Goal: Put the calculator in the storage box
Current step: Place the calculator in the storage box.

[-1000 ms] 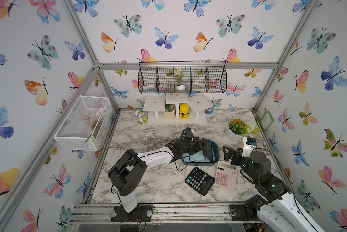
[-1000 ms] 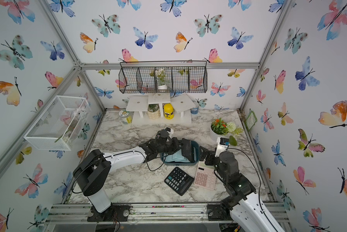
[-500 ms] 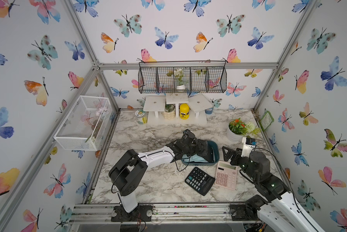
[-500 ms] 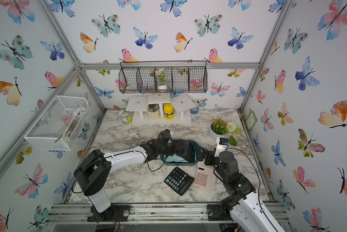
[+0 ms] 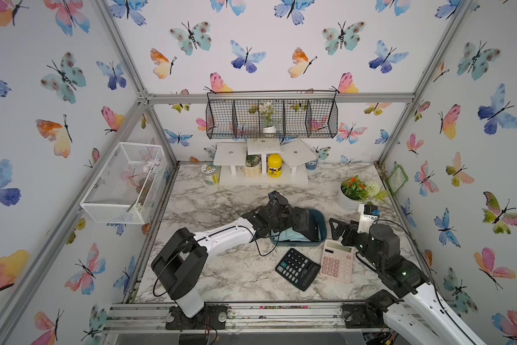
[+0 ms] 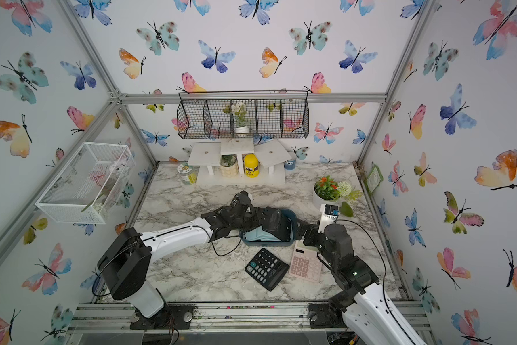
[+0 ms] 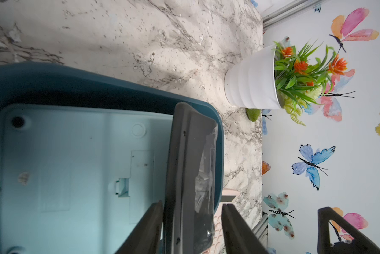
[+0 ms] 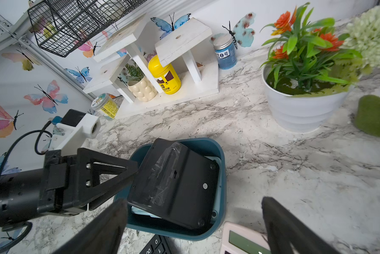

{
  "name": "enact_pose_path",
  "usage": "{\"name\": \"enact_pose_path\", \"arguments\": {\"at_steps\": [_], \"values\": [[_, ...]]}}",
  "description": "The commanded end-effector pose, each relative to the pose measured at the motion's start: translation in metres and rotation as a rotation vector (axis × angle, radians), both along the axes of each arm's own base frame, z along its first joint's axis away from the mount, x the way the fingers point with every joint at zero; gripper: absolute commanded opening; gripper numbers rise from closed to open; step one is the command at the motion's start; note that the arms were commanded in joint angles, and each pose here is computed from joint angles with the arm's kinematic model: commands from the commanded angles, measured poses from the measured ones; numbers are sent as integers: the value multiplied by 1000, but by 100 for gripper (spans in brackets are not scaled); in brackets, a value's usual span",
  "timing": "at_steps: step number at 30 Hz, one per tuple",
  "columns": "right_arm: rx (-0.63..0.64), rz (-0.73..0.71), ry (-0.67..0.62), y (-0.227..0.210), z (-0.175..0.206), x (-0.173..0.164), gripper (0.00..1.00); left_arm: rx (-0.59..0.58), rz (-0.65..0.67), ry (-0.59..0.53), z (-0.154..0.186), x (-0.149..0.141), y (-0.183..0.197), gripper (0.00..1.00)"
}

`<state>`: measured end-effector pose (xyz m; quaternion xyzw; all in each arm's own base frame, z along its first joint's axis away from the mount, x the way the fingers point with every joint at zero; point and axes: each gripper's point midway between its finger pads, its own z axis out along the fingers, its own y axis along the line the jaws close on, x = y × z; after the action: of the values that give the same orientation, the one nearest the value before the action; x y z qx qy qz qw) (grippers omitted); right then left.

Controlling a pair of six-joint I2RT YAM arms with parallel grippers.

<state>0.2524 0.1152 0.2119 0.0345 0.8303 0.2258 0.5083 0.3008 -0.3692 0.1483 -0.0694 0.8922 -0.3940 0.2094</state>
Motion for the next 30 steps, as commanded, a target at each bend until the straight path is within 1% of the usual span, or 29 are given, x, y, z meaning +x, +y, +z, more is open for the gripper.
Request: {"name": "enact_pose_path", "arguments": {"at_steps": [1,10,14,18,22,24,26,30], "values": [[25,22,3,6,-3,0,98,36,-11,-10,-6,-8,3,47],[15,64,39,14,-10,0,98,41,-67,0,-11,-31,-11,43],[10,82,60,18,-15,0,98,62,-59,-7,-13,-33,-6,43],[7,97,73,21,-19,0,98,121,-54,-63,2,-26,1,43],[6,103,79,21,-21,-1,99,245,-64,-108,11,-15,9,45],[8,104,84,22,-22,-1,98,300,-71,-108,10,-7,12,45],[9,109,87,23,-23,-1,98,338,-95,-84,1,-3,11,46],[3,111,95,23,-25,-2,98,348,-148,-50,-14,-2,3,48]]}}
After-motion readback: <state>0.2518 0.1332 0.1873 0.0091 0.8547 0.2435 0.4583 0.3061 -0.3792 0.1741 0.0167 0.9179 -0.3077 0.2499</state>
